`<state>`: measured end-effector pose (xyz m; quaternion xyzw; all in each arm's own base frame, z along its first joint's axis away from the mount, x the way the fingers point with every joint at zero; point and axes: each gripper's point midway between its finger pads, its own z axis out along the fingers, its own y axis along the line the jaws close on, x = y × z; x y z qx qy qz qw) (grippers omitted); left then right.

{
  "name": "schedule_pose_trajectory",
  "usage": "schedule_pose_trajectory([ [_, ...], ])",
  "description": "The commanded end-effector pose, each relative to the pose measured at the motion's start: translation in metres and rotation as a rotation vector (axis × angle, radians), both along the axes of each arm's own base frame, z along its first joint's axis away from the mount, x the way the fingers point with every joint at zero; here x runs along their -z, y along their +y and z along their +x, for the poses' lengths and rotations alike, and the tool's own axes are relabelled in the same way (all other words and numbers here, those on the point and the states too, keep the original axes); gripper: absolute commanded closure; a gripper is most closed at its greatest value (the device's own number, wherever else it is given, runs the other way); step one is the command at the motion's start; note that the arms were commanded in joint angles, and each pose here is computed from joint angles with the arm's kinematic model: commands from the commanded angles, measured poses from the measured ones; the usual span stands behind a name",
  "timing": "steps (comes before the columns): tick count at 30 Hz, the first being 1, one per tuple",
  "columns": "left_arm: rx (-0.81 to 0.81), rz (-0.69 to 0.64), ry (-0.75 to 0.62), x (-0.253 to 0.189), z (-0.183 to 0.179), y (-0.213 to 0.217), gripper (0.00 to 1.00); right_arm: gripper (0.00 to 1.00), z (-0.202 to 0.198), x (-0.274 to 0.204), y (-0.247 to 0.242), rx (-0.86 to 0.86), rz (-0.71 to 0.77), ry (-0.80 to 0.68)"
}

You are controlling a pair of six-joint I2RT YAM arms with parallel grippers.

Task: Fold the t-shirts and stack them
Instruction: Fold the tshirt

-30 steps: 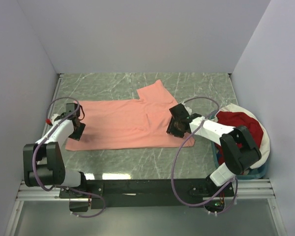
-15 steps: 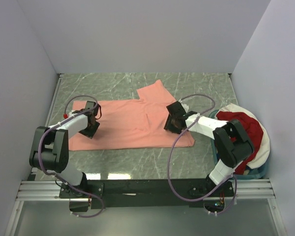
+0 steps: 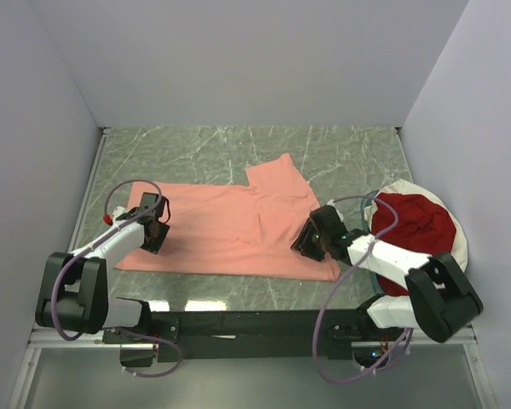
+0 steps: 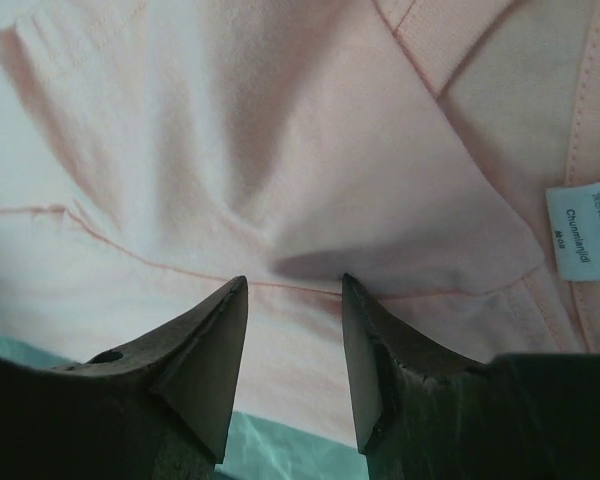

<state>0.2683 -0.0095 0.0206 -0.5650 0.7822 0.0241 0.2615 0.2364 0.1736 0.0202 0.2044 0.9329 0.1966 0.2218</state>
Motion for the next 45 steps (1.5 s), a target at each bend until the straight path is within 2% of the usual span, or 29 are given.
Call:
schedule_pose_trajectory([
  [1,0.036,-0.014,0.188,0.025,-0.055,0.0,0.5,0.49,-0.068,0.028,-0.024,0.011,-0.036,0.186],
  [3,0.044,-0.024,0.181,0.023,-0.06,-0.001,0.5,0.49,-0.077,0.024,-0.024,0.013,-0.018,0.179],
  [6,0.06,-0.025,0.142,0.009,-0.05,-0.003,0.5,0.49,-0.068,0.0,-0.024,0.002,-0.009,0.098],
  [9,0.059,0.018,0.074,-0.027,-0.016,0.002,0.42,0.49,-0.023,-0.059,-0.013,-0.037,-0.018,-0.081],
  [10,0.052,0.027,0.006,-0.055,0.011,0.006,0.39,0.49,0.003,-0.096,-0.002,-0.039,-0.001,-0.167],
  [11,0.037,0.039,-0.003,-0.066,0.02,0.011,0.37,0.49,0.019,-0.113,-0.001,-0.038,-0.014,-0.219],
  [12,0.034,0.056,-0.038,-0.085,0.046,0.016,0.35,0.49,0.039,-0.133,-0.001,-0.055,-0.025,-0.294],
  [14,-0.003,0.055,-0.039,-0.095,0.068,0.035,0.27,0.49,0.082,-0.169,0.007,-0.057,-0.008,-0.38],
  [15,-0.013,0.061,-0.033,-0.1,0.09,0.041,0.27,0.49,0.103,-0.18,0.002,-0.053,0.0,-0.414],
  [16,-0.056,0.077,-0.015,-0.099,0.097,0.059,0.28,0.49,0.128,-0.189,0.01,-0.075,0.017,-0.421],
  [19,-0.102,0.118,0.048,-0.092,0.125,0.082,0.32,0.51,0.181,-0.192,0.011,-0.09,-0.015,-0.412],
  [24,-0.133,0.184,0.153,-0.062,0.155,0.11,0.35,0.52,0.231,-0.173,0.019,-0.142,-0.019,-0.4],
  [32,-0.127,0.184,0.196,-0.036,0.183,0.118,0.4,0.55,0.244,-0.133,0.022,-0.179,-0.036,-0.335],
  [40,-0.141,0.179,0.145,-0.05,0.193,0.117,0.42,0.55,0.244,-0.129,0.023,-0.186,-0.036,-0.33],
  [45,-0.148,0.186,0.175,-0.045,0.198,0.114,0.42,0.56,0.245,-0.127,0.026,-0.189,-0.021,-0.321],
])
